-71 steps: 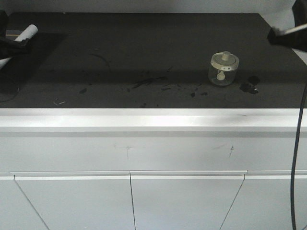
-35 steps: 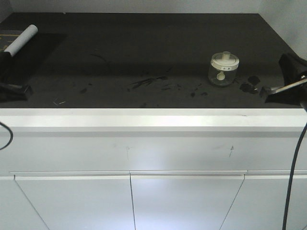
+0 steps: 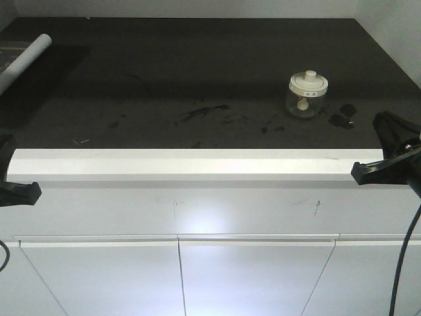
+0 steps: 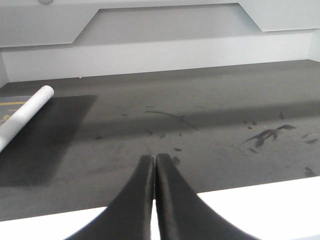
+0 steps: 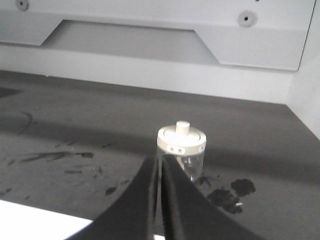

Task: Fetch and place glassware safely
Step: 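Release the handle and lower both grippers below the open sash, then reach the right gripper into the hood over the glass jar's knob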

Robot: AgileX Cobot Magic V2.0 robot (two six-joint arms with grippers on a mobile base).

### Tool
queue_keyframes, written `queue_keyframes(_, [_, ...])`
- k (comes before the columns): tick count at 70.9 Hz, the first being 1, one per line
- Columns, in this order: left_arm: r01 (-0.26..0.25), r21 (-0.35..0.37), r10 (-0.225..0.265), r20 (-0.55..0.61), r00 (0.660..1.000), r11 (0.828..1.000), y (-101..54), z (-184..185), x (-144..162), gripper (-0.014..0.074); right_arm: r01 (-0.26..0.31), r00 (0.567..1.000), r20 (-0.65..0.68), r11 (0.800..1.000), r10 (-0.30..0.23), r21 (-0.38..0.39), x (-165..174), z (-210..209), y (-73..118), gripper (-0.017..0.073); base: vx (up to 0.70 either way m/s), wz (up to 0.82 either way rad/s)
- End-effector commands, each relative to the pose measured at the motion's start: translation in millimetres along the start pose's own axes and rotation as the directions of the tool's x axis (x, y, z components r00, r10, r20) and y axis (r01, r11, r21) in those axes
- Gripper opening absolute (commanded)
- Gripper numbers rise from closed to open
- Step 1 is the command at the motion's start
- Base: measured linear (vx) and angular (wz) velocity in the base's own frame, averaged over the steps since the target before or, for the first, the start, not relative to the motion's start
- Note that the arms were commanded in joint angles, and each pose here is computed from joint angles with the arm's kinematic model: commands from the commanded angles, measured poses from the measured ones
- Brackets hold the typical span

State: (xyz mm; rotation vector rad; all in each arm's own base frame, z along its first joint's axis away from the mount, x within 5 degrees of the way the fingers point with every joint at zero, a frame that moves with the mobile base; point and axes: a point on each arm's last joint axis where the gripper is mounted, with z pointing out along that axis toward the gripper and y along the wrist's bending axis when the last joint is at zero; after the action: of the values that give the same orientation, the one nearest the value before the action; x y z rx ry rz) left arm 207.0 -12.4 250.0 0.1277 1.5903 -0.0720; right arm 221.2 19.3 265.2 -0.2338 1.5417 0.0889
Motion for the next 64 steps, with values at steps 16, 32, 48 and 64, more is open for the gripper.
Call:
queue_keyframes(16, [0.013, 0.007, -0.014, 0.140, 0.990, 1.000, -0.2, -2, -16, -0.0007, 0.003, 0.985, 0.174, 1.000, 0.000, -0.016, -23, -2, 0.8, 0.0000, 0.00, 0.00])
queue_keyframes(32, [0.013, 0.007, -0.014, 0.140, 0.990, 1.000, -0.2, -2, -16, -0.0007, 0.006, 0.985, 0.173, 1.000, -0.002, -0.018, -23, -2, 1.0, 0.0054, 0.00, 0.00])
queue_keyframes(48, [0.013, 0.007, -0.014, 0.140, 0.990, 1.000, -0.2, -2, -16, -0.0007, 0.005, 0.988, 0.155, 1.000, -0.003, -0.015, -22, 1, 0.2, 0.0225, 0.00, 0.00])
queue_keyframes(64, [0.013, 0.007, -0.014, 0.140, 0.990, 1.000, -0.2, -2, -16, -0.0007, -0.001, 0.992, 0.123, 1.000, 0.004, -0.020, -17, 28, -4.7, 0.0402, 0.00, 0.00])
